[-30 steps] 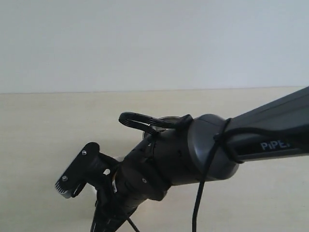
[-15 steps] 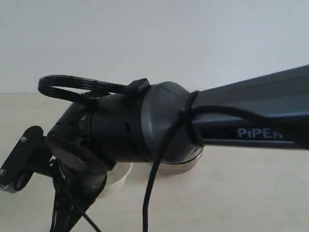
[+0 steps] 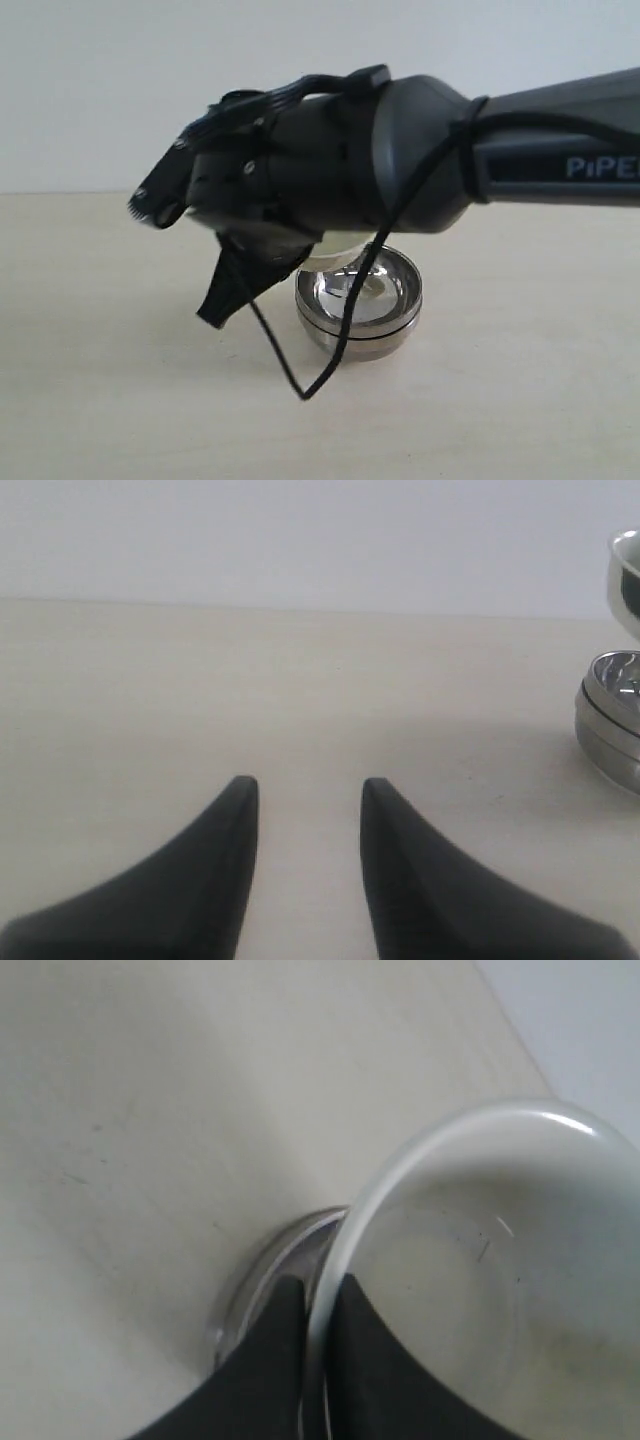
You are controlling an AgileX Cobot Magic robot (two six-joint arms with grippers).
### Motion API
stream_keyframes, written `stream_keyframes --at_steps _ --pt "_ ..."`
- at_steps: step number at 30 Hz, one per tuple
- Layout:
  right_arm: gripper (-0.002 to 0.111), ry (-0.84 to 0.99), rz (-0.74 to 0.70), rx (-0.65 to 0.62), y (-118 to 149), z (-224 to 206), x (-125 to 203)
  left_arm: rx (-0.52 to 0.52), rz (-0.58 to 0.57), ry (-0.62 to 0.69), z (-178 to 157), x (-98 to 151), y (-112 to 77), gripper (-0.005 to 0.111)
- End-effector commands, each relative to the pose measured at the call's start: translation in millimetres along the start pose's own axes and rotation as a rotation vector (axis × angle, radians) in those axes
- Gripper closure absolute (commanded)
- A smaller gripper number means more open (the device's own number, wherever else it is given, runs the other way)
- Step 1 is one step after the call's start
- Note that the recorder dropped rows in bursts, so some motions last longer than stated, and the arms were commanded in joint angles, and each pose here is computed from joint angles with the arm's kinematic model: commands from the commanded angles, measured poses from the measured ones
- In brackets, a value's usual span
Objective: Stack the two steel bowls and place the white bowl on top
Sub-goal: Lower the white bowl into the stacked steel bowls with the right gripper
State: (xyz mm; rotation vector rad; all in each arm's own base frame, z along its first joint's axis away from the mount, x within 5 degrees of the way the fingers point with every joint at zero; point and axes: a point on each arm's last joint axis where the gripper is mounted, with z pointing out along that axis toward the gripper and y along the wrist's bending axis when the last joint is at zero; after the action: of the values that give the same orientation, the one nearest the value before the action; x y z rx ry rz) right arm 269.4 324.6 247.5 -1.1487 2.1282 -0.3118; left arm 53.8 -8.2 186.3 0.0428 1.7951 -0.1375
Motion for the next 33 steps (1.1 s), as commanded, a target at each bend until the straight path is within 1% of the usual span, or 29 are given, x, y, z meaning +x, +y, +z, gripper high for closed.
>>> stream_keyframes --at_steps 1,4,12,18,22,33 --pt "0.108 0.072 0.106 -0.033 -24.4 20.7 11.2 -0.002 0.003 0.001 0.1 1.2 0.2 0.074" --pt "0.108 0.114 0.116 -0.038 -25.8 36.0 19.0 -0.002 0.003 0.001 0.1 1.2 0.2 0.074" --pt "0.108 0.159 0.118 -0.074 -15.9 43.4 31.9 -0.002 0.003 0.001 0.1 1.2 0.2 0.074" --pt "0.108 0.148 0.133 -0.091 -14.2 43.4 30.8 -0.002 0.003 0.001 0.1 1.2 0.2 0.074" --pt "0.108 0.131 0.167 -0.129 -10.8 43.2 28.8 -0.002 0.003 0.001 0.1 1.2 0.2 0.074" --pt "0.108 0.131 0.167 -0.127 -11.5 43.6 29.0 -0.002 0.003 0.001 0.1 1.2 0.2 0.074"
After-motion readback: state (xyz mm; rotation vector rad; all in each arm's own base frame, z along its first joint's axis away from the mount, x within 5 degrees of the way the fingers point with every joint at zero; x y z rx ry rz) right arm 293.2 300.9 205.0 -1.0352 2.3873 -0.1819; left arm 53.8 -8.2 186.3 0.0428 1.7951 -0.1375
